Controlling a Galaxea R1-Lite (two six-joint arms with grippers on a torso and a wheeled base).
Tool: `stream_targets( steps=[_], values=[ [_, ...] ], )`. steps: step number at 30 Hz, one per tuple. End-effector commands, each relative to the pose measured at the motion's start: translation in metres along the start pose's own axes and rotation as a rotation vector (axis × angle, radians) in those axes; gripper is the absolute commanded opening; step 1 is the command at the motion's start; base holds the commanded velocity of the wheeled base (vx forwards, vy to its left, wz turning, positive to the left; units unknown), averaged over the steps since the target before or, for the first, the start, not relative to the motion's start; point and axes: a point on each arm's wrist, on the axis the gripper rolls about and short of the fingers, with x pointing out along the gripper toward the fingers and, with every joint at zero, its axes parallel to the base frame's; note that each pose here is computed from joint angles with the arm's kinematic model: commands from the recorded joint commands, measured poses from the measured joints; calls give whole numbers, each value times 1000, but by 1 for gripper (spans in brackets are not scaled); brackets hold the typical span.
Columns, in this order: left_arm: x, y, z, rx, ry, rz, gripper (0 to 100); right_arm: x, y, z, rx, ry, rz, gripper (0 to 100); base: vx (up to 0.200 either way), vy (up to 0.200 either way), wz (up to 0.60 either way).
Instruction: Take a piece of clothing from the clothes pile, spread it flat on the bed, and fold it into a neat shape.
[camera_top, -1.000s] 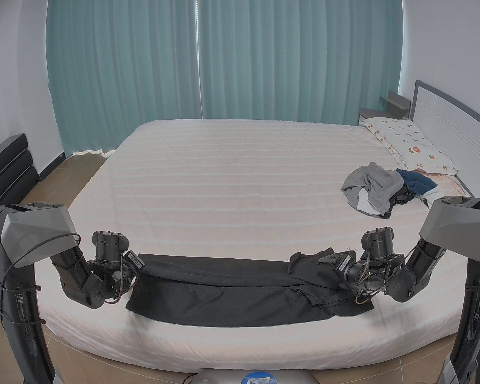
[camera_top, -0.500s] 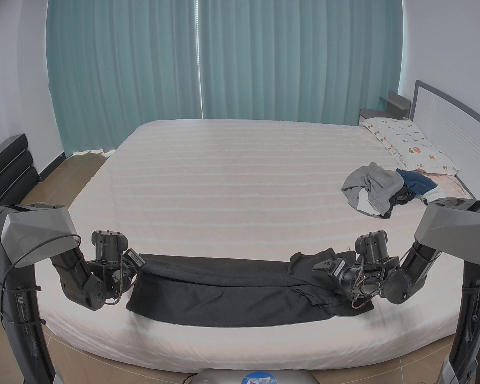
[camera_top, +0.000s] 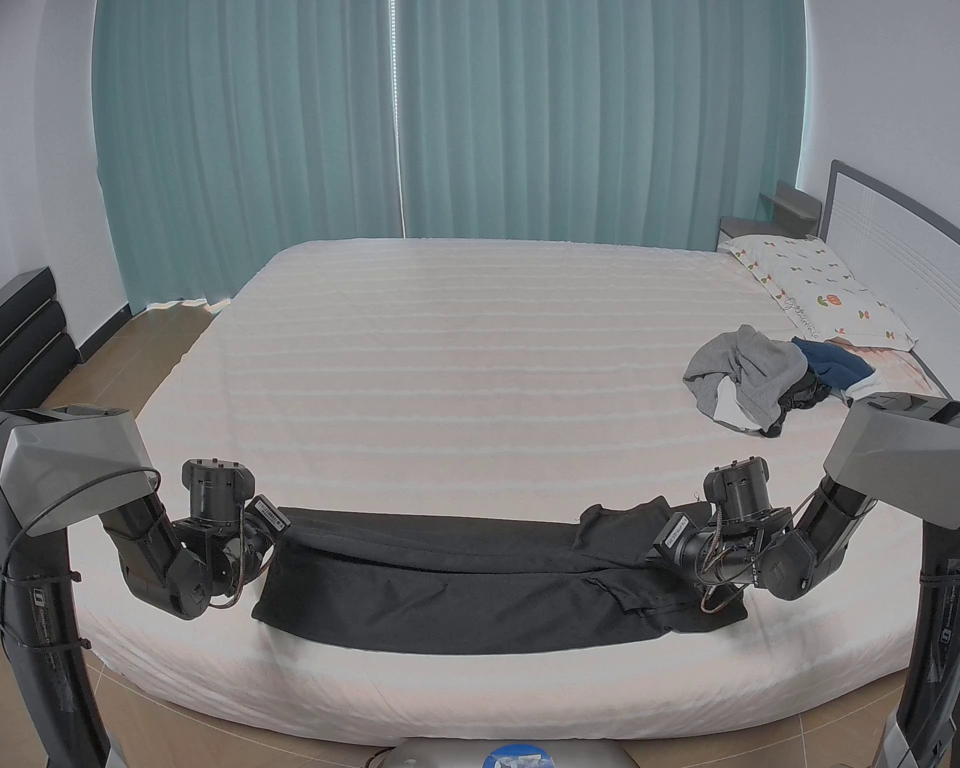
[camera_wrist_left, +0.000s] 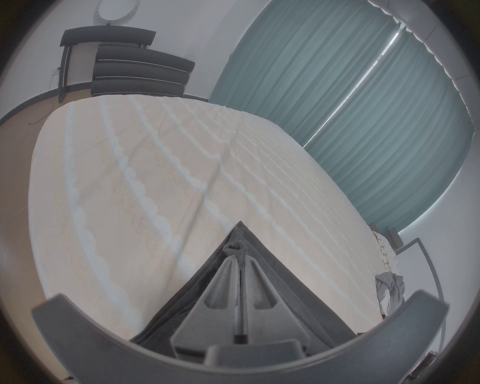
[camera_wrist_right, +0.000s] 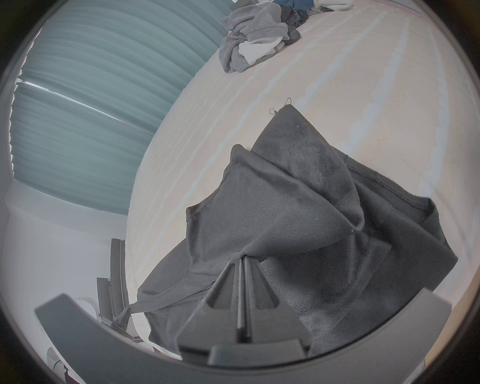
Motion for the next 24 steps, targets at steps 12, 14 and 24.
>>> stream_targets(
  steps=[12,14,24],
  values=[
    [2,-8,6,-16,-33,-31,0,3,13,24,44,-134,43,0,0,0,0],
    [5,-13,10,-30,-52,-52,0,2,20,30,85,-179,87,0,0,0,0],
    [6,-25,20,-157,-185,-205,0,-3,16,29,55,-337,278,0,0,0,0]
  ],
)
